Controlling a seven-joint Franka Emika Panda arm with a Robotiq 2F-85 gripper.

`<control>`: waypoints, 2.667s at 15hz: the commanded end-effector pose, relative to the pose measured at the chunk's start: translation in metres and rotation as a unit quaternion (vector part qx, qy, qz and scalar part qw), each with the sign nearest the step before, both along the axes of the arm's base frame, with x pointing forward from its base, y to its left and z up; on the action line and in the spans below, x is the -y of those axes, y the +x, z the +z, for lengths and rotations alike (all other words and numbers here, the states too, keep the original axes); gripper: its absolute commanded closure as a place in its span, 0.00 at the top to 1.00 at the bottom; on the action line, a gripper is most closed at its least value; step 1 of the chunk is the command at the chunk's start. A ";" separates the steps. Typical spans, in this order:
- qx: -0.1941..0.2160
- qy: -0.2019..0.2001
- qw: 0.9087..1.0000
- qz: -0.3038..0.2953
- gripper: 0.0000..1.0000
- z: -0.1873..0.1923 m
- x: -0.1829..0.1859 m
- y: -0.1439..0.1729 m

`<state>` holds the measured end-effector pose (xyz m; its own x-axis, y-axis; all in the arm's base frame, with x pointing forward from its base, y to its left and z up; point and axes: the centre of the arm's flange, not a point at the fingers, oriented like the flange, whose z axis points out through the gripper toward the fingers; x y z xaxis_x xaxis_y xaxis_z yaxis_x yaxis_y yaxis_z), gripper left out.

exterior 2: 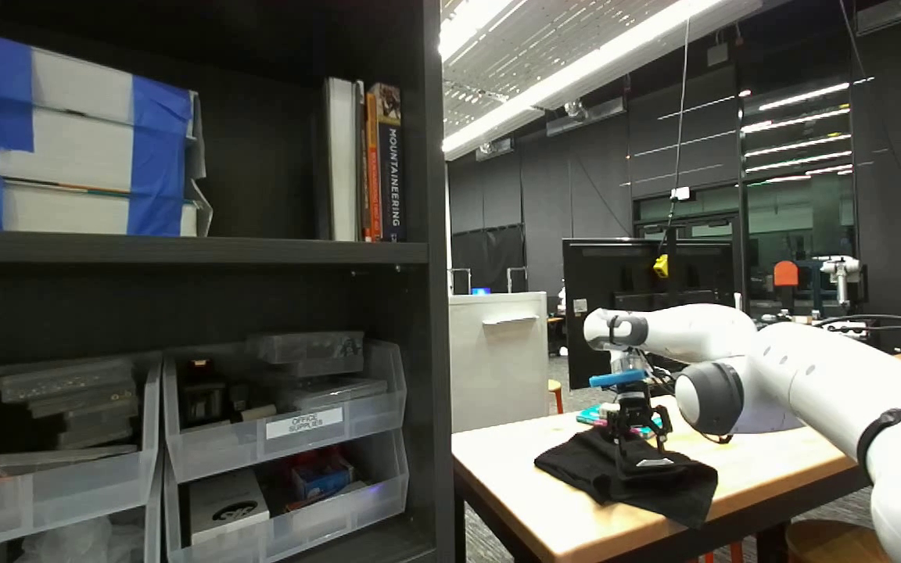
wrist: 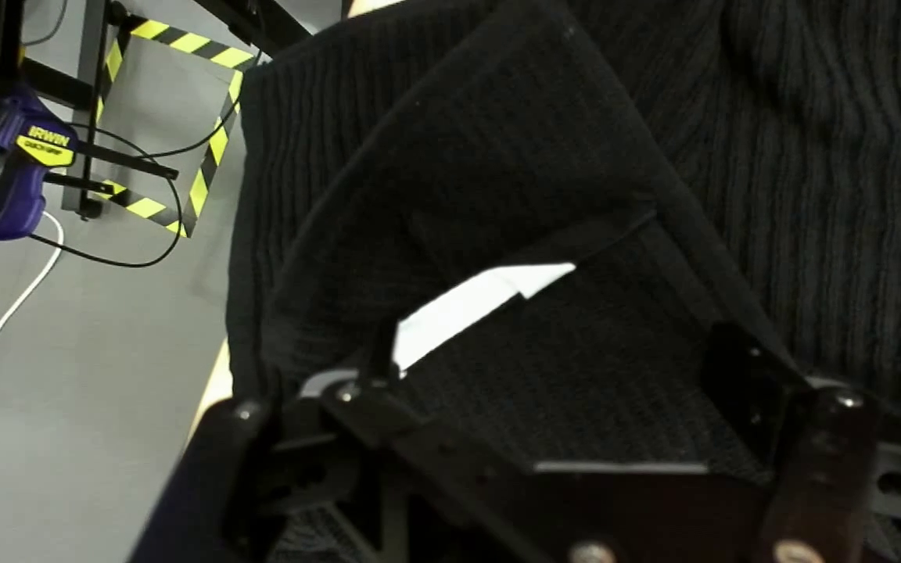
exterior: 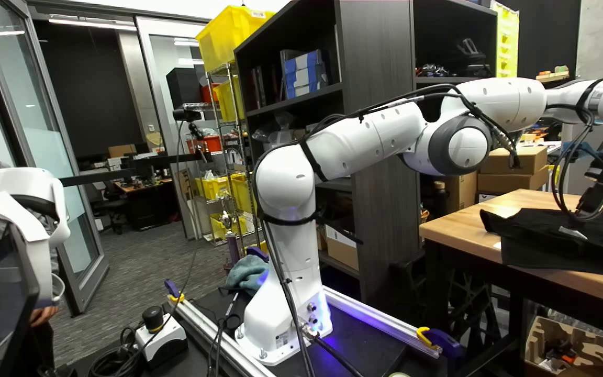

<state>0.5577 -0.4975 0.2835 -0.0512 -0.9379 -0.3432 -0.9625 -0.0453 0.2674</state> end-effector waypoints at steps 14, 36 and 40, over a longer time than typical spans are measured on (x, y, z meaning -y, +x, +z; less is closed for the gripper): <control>-0.005 0.009 1.000 -0.004 0.28 -0.005 0.003 0.000; 0.112 0.082 0.983 -0.119 0.50 0.042 0.045 -0.040; 0.098 0.071 0.986 -0.119 0.60 0.050 0.039 -0.056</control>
<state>0.5191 -0.5446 0.3213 -0.1679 -0.8390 -0.5176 -0.9853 0.1591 0.0616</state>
